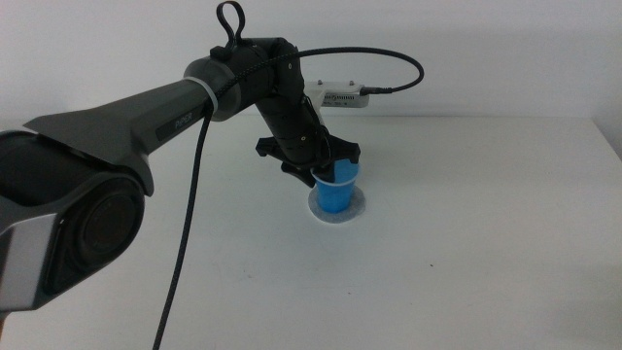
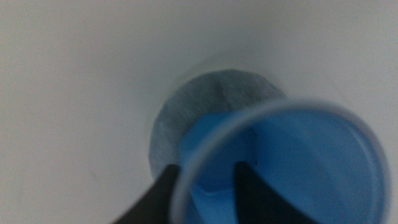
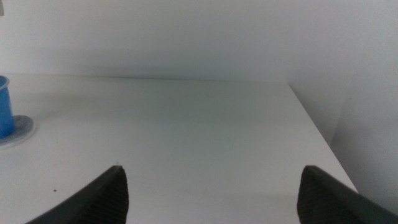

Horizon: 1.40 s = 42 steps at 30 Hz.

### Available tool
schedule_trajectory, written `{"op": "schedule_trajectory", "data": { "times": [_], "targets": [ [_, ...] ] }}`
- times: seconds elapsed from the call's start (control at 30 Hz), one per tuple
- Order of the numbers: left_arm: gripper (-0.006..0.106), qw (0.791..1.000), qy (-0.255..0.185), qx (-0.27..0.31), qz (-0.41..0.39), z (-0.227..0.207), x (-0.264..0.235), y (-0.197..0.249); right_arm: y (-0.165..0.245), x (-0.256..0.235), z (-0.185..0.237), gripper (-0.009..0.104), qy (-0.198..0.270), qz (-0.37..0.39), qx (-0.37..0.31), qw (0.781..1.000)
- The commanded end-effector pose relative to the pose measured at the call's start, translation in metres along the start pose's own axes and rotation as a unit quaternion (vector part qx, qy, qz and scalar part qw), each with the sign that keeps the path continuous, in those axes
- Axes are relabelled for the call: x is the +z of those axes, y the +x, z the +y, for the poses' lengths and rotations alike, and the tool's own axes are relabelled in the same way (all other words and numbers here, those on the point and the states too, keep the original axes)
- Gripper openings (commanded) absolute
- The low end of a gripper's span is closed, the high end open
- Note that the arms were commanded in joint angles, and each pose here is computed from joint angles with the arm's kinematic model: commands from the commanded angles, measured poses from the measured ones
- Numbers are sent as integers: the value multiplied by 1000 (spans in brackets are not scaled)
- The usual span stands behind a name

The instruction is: Place an empty cup on a cup mat.

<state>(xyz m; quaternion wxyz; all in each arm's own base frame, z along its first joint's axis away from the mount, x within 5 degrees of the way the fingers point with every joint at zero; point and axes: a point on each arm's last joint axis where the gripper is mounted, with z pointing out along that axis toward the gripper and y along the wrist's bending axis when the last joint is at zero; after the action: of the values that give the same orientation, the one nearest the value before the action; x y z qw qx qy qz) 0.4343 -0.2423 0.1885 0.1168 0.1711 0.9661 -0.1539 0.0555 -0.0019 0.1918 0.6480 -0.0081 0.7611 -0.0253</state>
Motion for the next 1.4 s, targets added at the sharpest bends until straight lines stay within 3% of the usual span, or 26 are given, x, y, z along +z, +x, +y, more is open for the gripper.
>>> {"op": "schedule_trajectory", "data": {
  "times": [0.0,0.13,0.2,0.3,0.4,0.5,0.63,0.7,0.83,1.0,1.37],
  "targets": [
    [45,1000,7,-2,2,-2,-9,-1,0,0,0,93,1,-4,-5,1000],
    [80,999,11,18,34,4,-34,-1,0,0,0,93,1,-4,-5,1000],
    [94,1000,8,23,3,8,-58,-7,0,0,0,93,1,-4,-5,1000],
    [94,999,-16,23,-35,10,-105,-3,0,0,0,93,1,-4,-5,1000],
    [94,994,-85,20,-71,12,-164,21,0,0,0,93,1,-4,-5,1000],
    [94,986,-147,-3,-84,18,-210,68,0,0,0,93,1,-4,-5,1000],
    [94,973,-178,-43,-143,33,-246,146,0,0,0,93,1,-4,-5,1000],
    [94,961,-191,-32,-197,37,-262,178,0,0,0,93,1,-4,-5,1000],
    [94,932,-207,-4,-297,47,-264,225,0,0,0,93,1,-4,-5,1000],
    [94,908,-207,-3,-363,56,-245,270,0,0,0,93,1,-4,-5,1000],
    [94,827,-181,-101,-523,77,-185,374,0,0,0,93,0,-4,-5,1000]
  ]
}}
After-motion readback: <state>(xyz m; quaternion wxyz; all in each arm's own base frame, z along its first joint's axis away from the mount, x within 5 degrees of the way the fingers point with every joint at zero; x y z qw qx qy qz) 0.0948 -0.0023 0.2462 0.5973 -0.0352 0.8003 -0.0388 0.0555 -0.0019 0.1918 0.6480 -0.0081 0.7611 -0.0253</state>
